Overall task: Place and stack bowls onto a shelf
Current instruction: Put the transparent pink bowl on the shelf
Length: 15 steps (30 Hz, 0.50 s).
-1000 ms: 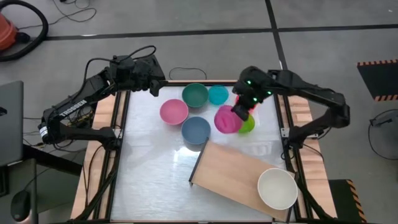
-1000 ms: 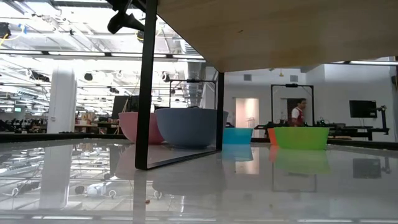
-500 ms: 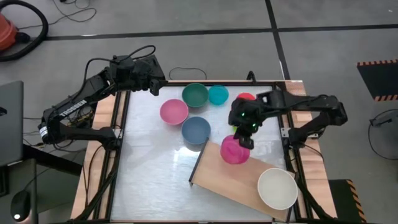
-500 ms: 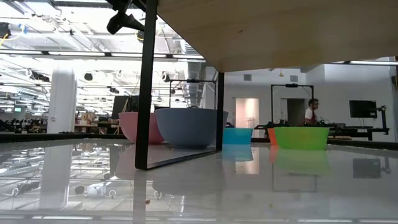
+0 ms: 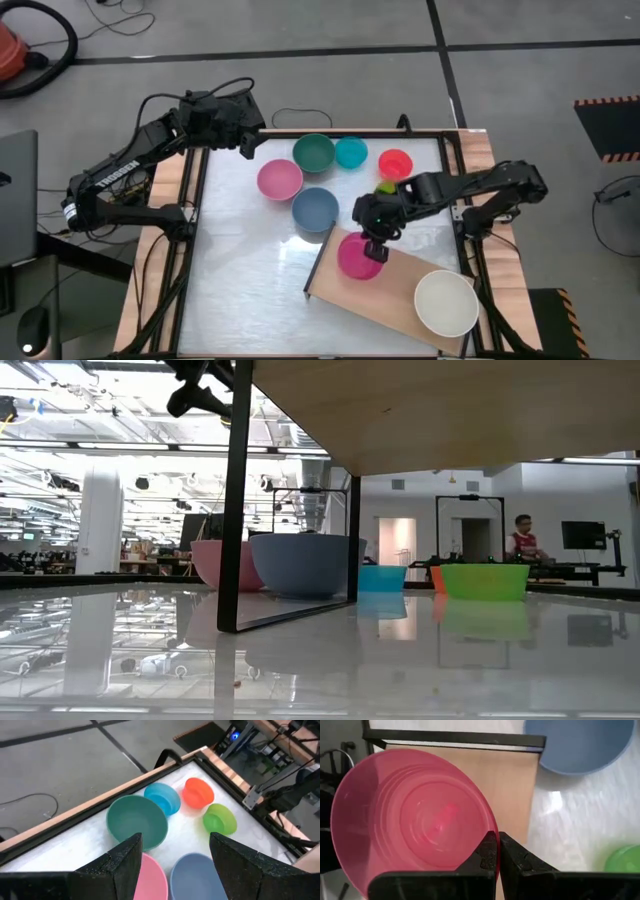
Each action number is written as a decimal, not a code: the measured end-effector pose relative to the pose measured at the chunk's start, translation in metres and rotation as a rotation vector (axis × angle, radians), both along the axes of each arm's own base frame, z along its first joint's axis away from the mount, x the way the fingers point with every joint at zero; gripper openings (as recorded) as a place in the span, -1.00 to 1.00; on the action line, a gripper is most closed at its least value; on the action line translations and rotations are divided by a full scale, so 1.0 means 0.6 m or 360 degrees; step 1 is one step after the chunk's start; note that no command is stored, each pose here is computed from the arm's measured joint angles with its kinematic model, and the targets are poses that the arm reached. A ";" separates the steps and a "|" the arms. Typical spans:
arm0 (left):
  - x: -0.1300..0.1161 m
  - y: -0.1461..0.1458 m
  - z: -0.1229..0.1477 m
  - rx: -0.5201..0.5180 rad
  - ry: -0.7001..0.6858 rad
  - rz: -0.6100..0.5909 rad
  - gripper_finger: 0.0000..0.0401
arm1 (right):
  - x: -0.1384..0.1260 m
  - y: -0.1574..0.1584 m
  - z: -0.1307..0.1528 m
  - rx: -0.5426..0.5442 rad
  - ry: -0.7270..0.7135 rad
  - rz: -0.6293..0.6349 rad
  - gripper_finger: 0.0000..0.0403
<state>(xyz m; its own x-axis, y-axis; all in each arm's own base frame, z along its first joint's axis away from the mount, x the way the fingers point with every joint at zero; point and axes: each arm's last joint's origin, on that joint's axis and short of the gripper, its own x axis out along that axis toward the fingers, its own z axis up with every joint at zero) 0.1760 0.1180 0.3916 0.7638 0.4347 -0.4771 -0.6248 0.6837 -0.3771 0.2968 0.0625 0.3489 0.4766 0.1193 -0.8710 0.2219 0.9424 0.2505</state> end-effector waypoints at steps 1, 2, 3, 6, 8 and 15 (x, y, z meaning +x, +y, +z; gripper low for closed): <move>0.000 0.000 0.000 -0.0001 0.0001 0.0000 0.09 | -0.003 0.003 0.003 -0.0002 0.0020 -0.0011 -0.88; 0.000 0.000 0.000 -0.0001 0.0001 0.0000 0.09 | -0.003 0.007 0.005 -0.0015 0.0044 -0.0018 -0.88; 0.000 0.000 0.000 0.0000 0.0000 0.0000 0.09 | 0.000 0.010 0.009 -0.0018 0.0043 -0.0014 -0.88; -0.001 0.000 -0.001 -0.0008 0.0009 0.0001 0.09 | 0.004 0.017 0.020 -0.0026 0.0037 0.0002 -0.88; -0.001 -0.001 -0.002 -0.0011 0.0015 0.0000 0.09 | 0.012 0.023 0.019 -0.0033 0.0064 0.0013 -0.88; -0.002 -0.001 -0.004 -0.0026 0.0038 0.0001 0.09 | 0.039 0.045 -0.011 -0.0126 0.0326 0.0092 -0.87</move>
<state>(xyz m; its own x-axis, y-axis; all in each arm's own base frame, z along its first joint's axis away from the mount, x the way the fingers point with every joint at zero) 0.1748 0.1172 0.3892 0.7519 0.4272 -0.5021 -0.6341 0.6771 -0.3735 0.3201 0.0898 0.3422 0.2831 0.0685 -0.9566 0.2057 0.9699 0.1303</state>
